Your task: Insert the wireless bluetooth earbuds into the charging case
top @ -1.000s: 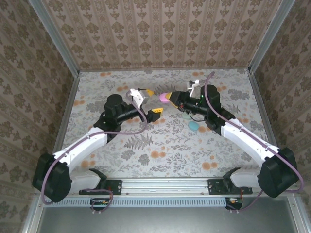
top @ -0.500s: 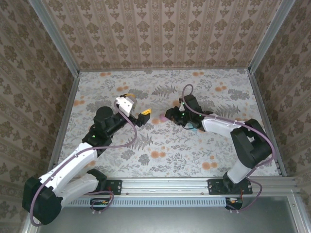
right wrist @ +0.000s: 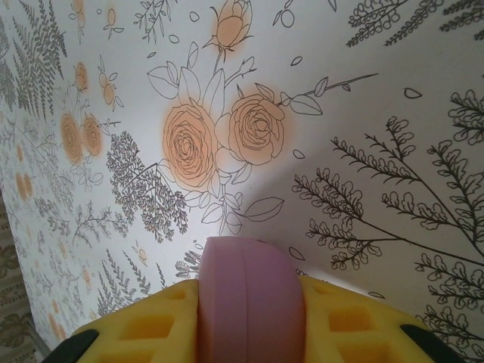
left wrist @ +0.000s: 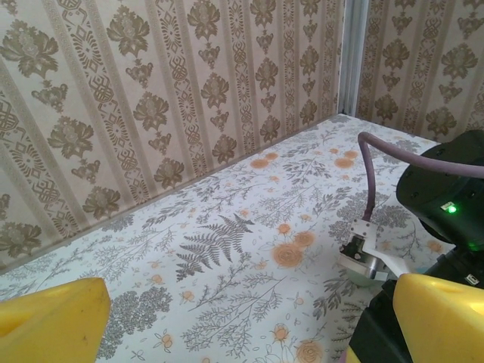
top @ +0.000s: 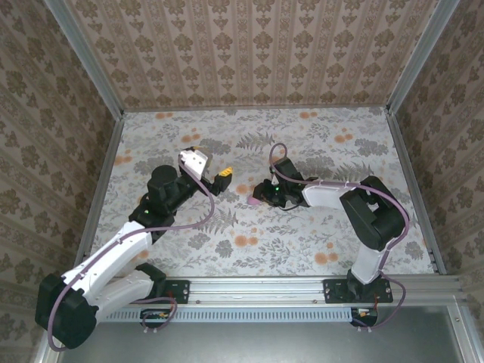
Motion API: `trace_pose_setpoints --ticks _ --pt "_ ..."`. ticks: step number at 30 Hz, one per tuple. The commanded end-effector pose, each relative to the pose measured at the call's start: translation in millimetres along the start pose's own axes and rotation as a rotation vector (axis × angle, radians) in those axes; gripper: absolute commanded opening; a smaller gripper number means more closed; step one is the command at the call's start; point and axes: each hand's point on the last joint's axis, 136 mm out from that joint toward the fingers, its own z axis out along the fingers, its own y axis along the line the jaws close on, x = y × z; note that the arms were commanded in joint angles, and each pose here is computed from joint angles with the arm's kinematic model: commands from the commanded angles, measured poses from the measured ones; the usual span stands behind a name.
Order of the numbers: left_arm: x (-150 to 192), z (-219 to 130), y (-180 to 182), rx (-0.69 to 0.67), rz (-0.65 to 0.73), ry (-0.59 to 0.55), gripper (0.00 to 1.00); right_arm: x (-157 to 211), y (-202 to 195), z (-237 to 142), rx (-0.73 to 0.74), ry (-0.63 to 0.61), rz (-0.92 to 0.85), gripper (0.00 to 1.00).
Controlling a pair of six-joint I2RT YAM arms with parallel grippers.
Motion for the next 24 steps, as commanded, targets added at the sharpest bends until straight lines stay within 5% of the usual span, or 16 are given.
trace_pose_setpoints --ticks 1,12,16,20,24 --pt "-2.7 1.2 9.1 -0.039 0.016 -0.001 0.97 8.8 -23.3 -4.0 0.101 0.020 -0.026 0.36" --pt "1.4 4.6 18.9 -0.090 0.003 0.015 0.97 -8.3 -26.7 -58.9 0.223 -0.083 -0.099 0.58" --pt "19.0 0.9 51.5 -0.240 -0.019 0.072 1.00 -44.3 -35.0 -140.6 0.444 -0.332 -0.202 0.61" --pt "69.4 -17.7 125.0 -0.500 -0.153 0.236 1.00 -88.4 -63.2 -238.1 0.749 -0.696 -0.367 0.74" --pt "110.3 -46.1 182.3 -0.733 -0.200 0.349 1.00 -110.0 -110.8 -264.7 0.860 -0.861 -0.417 0.86"
